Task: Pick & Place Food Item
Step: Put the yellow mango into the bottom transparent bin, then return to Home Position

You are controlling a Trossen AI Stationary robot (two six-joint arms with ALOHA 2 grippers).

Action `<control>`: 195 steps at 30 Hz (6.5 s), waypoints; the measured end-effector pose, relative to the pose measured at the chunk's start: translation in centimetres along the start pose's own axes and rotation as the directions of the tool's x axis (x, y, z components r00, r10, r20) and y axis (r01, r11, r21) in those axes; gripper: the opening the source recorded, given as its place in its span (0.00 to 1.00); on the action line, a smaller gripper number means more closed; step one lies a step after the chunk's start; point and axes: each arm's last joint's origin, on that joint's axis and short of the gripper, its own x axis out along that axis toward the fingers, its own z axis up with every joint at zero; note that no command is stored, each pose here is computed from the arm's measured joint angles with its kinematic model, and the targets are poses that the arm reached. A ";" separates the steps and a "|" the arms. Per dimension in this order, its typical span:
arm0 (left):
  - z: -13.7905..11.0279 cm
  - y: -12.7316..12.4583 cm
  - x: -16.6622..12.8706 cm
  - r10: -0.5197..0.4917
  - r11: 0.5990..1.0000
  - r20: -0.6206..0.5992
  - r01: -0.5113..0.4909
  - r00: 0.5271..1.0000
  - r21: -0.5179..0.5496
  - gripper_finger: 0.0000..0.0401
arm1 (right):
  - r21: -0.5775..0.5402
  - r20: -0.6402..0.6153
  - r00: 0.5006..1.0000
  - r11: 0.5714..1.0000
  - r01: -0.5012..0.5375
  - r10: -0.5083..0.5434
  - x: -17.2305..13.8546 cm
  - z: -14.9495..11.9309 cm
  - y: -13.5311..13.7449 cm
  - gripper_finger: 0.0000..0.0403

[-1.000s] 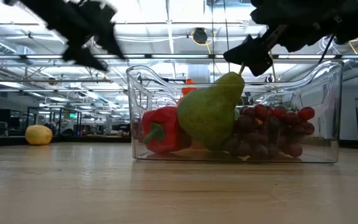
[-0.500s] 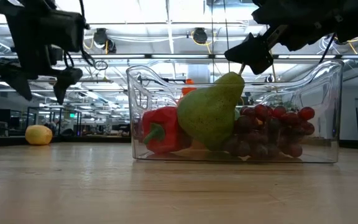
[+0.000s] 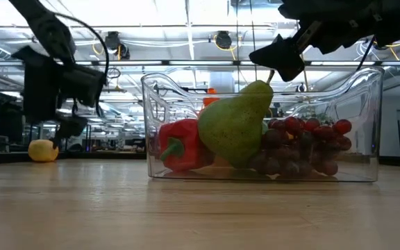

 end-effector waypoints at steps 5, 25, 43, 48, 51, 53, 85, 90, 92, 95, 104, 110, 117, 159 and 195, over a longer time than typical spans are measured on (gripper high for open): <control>-0.2 -0.7 1.9 0.006 1.000 0.042 -0.005 0.999 -0.014 0.93 | 0.000 0.006 1.000 1.000 -0.004 0.004 0.0 0.1 0.1 0.82; 0.8 -3.0 2.3 -0.256 0.938 -0.085 0.269 0.963 0.221 0.50 | 0.066 0.023 1.000 0.998 -0.008 0.006 -0.6 0.6 0.2 0.82; -0.6 -2.9 -13.0 -0.989 -0.011 -0.126 0.798 0.081 0.603 0.50 | -0.035 0.143 0.956 0.964 0.262 -0.255 -1.9 1.9 -0.3 0.82; -2.4 -2.5 -16.0 -0.980 -0.199 -0.136 0.726 -0.145 0.659 0.52 | 0.027 0.220 0.927 0.951 0.306 -0.305 -1.5 2.4 -0.8 0.82; -3.4 -2.7 -17.0 -0.965 -0.259 -0.141 0.694 -0.223 0.672 0.53 | 0.071 0.289 0.909 0.954 0.293 -0.301 -1.0 2.8 -1.3 0.83; -4.1 -3.1 -17.2 -0.960 -0.275 -0.152 0.680 -0.236 0.680 0.52 | 0.104 0.345 0.889 0.953 0.284 -0.303 -0.6 3.1 -1.8 0.84; -5.8 -8.4 -20.5 -0.918 -0.396 -0.289 0.602 -0.272 0.694 0.51 | -0.071 0.452 0.886 0.986 0.148 -0.100 2.2 3.1 -2.0 0.57; -5.8 -8.4 -20.5 -0.919 -0.395 -0.288 0.605 -0.271 0.691 0.54 | -0.081 0.452 0.886 0.984 0.157 -0.105 2.2 3.1 -2.1 0.47; -5.8 -8.4 -20.5 -0.919 -0.393 -0.286 0.605 -0.270 0.692 0.54 | -0.104 0.452 0.886 0.980 0.168 -0.104 2.2 3.1 -2.1 0.47; -5.6 -8.2 -20.7 -0.916 -0.400 -0.286 0.604 -0.280 0.689 0.56 | -0.136 0.457 0.884 0.975 0.175 -0.095 1.9 3.4 -1.7 0.47; -0.8 -2.4 -21.9 -0.890 -0.452 -0.296 0.581 -0.347 0.677 0.65 | -0.190 0.307 0.939 0.956 0.222 -0.157 0.0 3.5 -0.2 0.47; 0.4 -0.8 -22.2 -0.890 -0.442 -0.262 0.565 -0.374 0.697 0.65 | -0.160 0.206 0.925 0.922 0.353 -0.319 -0.1 1.2 -0.1 0.47; 0.0 -2.0 -21.6 -0.917 -0.391 -0.249 0.586 -0.310 0.710 0.62 | -0.149 0.148 0.923 0.915 0.376 -0.355 1.1 -2.0 -0.9 0.47; 4.5 7.9 -18.1 -0.965 -0.252 -0.198 0.409 -0.169 0.877 0.66 | -0.243 0.207 0.967 0.949 0.199 -0.150 -17.7 2.9 2.6 0.96; -2.4 6.4 -3.4 -0.940 -0.175 0.085 0.684 -0.329 0.708 0.67 | -0.146 0.398 0.909 0.971 0.191 -0.119 -16.7 -6.7 -0.7 0.96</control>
